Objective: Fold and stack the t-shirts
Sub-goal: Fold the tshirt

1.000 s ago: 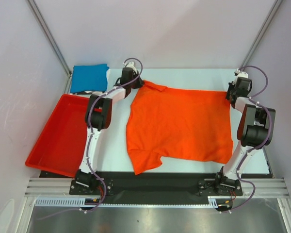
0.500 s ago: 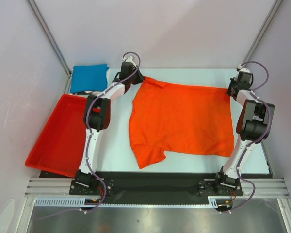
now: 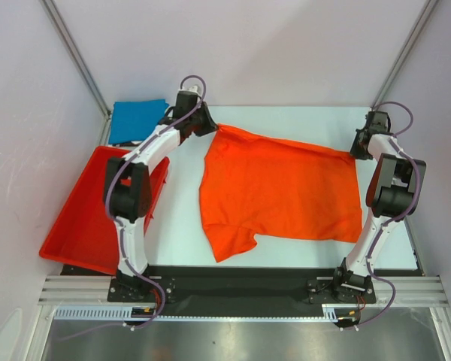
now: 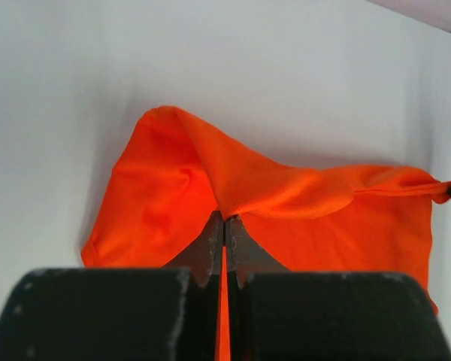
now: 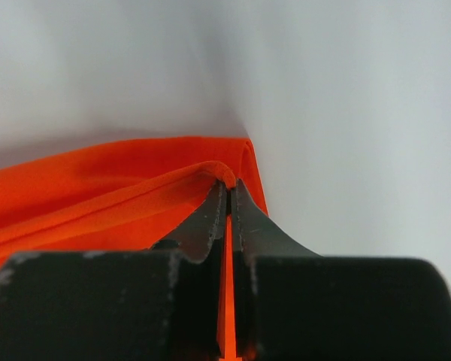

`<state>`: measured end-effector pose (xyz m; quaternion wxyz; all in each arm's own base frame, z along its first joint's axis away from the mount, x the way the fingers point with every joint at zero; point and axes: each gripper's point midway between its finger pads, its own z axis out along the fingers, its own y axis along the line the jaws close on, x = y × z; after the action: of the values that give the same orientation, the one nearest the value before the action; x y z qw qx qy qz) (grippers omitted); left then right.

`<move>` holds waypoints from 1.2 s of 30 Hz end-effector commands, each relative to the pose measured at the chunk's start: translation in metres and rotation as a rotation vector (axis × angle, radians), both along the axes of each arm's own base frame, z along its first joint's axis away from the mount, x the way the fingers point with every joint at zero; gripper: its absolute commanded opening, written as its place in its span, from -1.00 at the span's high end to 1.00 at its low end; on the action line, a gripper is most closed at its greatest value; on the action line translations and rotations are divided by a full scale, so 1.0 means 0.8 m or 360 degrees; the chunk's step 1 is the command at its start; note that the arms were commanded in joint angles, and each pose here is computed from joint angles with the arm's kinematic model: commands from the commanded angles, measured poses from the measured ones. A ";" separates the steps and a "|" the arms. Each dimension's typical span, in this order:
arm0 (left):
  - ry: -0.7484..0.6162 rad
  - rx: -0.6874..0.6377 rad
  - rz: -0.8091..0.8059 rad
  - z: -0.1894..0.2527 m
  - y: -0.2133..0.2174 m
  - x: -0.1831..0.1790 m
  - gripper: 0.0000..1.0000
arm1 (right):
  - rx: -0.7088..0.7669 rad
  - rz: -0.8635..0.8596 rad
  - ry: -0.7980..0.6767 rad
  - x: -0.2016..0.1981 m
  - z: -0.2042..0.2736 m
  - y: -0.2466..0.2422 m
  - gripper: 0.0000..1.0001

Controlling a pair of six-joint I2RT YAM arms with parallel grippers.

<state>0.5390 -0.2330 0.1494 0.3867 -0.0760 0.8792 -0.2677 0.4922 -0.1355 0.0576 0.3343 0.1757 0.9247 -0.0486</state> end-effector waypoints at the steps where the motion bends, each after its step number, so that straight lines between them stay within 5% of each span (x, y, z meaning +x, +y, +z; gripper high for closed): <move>1: 0.0094 0.0001 0.0017 0.029 0.013 -0.048 1.00 | -0.0027 -0.0047 0.0063 -0.022 0.026 -0.002 1.00; 10: 0.0289 0.0058 -0.0018 -0.003 0.033 -0.124 0.99 | -0.0041 -0.0078 0.0089 -0.055 0.040 -0.001 0.81; 16: 0.0373 0.0042 -0.0036 -0.022 0.033 -0.141 1.00 | -0.0061 -0.0078 0.0118 -0.076 0.043 0.002 1.00; 36: 0.0629 0.0030 0.0003 -0.072 0.047 -0.200 0.99 | -0.0153 -0.0068 0.0231 -0.110 0.020 0.017 1.00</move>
<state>0.3855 -0.1956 0.0735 0.1962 -0.1145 0.9486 -0.2204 0.3988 -0.1129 0.0493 0.2420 0.1716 0.9507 -0.0902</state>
